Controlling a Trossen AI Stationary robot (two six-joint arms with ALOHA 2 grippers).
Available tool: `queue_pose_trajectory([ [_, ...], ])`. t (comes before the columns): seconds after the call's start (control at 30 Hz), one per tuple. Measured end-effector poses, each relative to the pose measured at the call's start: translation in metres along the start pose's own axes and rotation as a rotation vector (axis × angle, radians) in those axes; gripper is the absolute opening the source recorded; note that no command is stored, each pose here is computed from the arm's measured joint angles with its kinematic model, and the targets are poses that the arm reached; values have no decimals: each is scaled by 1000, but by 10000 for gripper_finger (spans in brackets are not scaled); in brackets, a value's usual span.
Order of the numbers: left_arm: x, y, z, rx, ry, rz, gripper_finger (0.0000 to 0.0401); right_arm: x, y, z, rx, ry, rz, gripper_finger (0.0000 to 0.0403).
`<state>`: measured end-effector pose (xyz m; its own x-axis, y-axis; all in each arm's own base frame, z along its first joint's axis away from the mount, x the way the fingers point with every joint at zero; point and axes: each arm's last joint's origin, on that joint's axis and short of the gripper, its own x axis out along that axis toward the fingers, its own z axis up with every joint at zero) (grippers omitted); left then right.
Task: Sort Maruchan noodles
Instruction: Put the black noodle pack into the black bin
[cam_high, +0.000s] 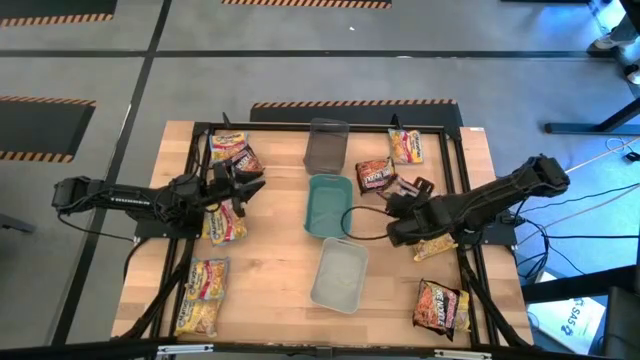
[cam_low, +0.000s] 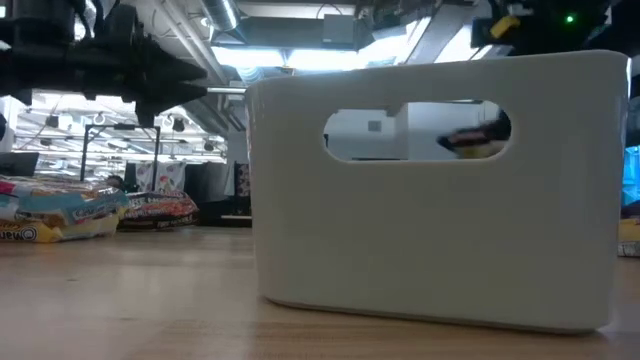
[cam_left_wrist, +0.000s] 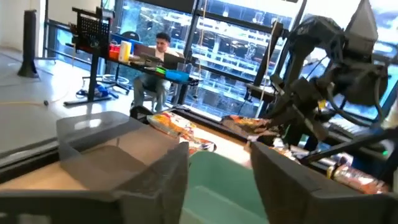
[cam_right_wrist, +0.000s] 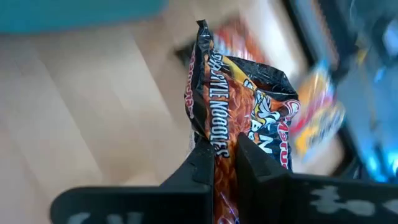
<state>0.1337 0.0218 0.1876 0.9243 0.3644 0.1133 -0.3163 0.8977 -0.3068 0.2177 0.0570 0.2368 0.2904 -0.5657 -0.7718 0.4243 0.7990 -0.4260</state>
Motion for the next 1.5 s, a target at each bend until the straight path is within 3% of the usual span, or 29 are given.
queue_pose_trajectory([
  [0.17, 12, -6, 9, -48, 11, 13, 210, -3, 10, 17, -107, -215, -50, 8],
  [0.57, 61, -23, 21, -107, 99, 43, 211, -4, 36, 61, -433, -517, -254, 8],
  [1.0, 124, -50, 30, -160, 205, -129, 210, 11, 57, 87, -667, -600, -382, 8],
  [1.5, 150, -57, 25, -214, 234, -126, 210, 13, 64, 94, -802, -657, -398, 9],
])
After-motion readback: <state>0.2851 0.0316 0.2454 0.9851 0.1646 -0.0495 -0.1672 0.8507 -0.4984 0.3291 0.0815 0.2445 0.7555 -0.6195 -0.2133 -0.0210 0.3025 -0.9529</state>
